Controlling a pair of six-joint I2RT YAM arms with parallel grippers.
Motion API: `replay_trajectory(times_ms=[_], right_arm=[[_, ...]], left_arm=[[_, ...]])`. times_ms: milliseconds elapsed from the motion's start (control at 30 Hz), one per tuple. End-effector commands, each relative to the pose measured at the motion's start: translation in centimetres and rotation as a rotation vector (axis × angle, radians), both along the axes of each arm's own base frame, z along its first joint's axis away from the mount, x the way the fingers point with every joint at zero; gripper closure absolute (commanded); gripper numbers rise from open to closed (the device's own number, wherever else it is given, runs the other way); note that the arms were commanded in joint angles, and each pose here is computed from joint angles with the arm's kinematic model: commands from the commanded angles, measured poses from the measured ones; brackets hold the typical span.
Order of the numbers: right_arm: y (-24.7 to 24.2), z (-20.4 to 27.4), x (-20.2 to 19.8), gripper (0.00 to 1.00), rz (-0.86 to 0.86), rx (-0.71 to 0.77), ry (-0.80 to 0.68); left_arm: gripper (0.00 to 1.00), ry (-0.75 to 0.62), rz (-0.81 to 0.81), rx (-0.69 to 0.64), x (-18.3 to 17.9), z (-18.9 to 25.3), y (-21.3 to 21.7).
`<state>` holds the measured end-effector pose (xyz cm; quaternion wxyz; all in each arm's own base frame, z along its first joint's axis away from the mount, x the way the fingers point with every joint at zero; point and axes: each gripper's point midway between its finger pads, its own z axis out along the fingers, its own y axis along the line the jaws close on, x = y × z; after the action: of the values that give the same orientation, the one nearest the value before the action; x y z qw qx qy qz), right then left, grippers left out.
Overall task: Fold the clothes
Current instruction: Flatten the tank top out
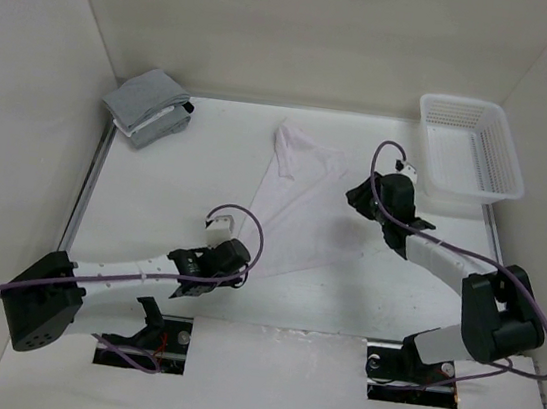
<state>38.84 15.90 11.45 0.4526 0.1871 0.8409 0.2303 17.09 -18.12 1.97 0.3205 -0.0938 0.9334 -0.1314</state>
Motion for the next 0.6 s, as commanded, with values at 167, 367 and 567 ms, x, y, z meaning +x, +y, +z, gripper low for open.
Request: replay_trajectory(times_ms=[167, 367, 567], right_arm=[[-1.8, -0.7, -2.8, 0.67, -0.045, -0.021, -0.014], [-1.8, -4.4, -7.8, 0.63, -0.051, -0.090, 0.099], [0.4, -6.6, -12.8, 0.58, 0.013, -0.149, 0.204]], left_arm=[[0.94, -0.156, 0.091, -0.047, 2.9, 3.2, 2.1], [0.94, -0.242, 0.238, -0.088, 5.1, 5.1, 6.3], [0.93, -0.239, 0.249, -0.108, 5.6, 4.3, 6.9]])
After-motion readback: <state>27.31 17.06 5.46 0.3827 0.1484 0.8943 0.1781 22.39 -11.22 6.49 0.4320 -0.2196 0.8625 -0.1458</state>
